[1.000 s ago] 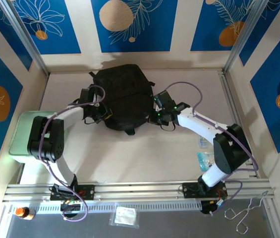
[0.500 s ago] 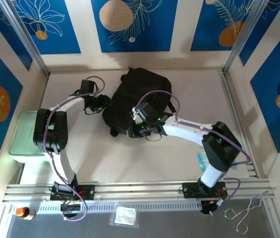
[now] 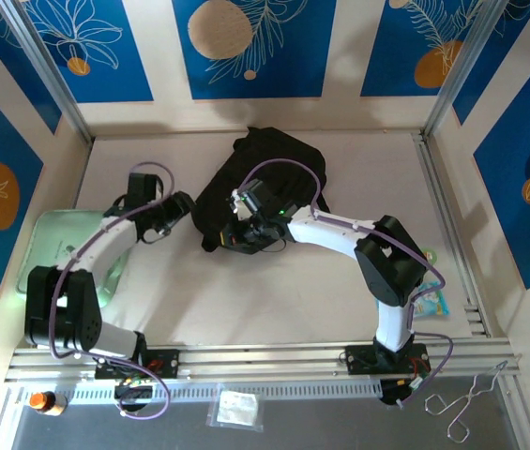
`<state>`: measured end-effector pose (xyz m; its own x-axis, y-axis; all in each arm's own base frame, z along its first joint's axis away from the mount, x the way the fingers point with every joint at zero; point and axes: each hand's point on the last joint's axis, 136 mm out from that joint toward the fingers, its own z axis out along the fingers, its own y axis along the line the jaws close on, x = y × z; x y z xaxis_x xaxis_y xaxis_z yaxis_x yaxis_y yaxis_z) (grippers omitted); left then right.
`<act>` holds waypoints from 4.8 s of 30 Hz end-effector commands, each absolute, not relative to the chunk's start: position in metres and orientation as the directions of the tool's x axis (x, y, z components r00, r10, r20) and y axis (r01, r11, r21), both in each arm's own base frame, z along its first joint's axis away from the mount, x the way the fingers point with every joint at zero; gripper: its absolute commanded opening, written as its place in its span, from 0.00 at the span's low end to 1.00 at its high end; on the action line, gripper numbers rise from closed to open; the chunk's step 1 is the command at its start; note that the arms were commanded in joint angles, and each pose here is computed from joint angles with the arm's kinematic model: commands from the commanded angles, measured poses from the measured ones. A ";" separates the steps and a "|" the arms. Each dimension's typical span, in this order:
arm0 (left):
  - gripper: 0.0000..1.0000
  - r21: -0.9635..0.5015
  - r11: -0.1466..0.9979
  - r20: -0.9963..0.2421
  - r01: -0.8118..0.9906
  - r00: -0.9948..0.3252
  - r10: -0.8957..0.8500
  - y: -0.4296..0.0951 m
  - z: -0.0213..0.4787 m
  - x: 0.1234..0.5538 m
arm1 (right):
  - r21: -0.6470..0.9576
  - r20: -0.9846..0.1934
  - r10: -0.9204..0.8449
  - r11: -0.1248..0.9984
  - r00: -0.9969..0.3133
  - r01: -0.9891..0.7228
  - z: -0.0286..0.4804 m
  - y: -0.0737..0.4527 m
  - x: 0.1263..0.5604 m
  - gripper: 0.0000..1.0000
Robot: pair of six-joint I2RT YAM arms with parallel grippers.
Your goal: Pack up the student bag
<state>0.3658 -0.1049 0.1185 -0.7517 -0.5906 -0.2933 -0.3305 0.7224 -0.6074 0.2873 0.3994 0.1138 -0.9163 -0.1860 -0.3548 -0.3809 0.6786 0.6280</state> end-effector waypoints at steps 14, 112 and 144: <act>0.50 -0.692 0.626 -0.219 -0.358 -0.723 -0.656 -0.156 0.105 0.360 | 0.640 -0.356 -0.190 0.664 -0.915 -0.387 0.124 0.402 0.281 0.00; 0.63 -0.467 0.849 -0.498 0.250 -0.867 -0.019 -0.249 0.173 0.383 | 0.455 -0.324 0.300 0.881 -0.897 0.130 0.132 0.198 0.405 0.67; 0.45 -0.172 0.861 -0.333 0.479 -0.850 0.407 -0.328 0.074 0.419 | 0.541 -0.168 0.281 0.828 -0.945 0.150 0.079 0.214 0.392 0.20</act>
<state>0.4318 -0.3287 0.0849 -0.8474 0.3559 -0.3939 0.4556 0.8685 -0.1954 0.4020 0.2078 0.0769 -0.9330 0.3034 -0.1933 0.1662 0.8401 0.5164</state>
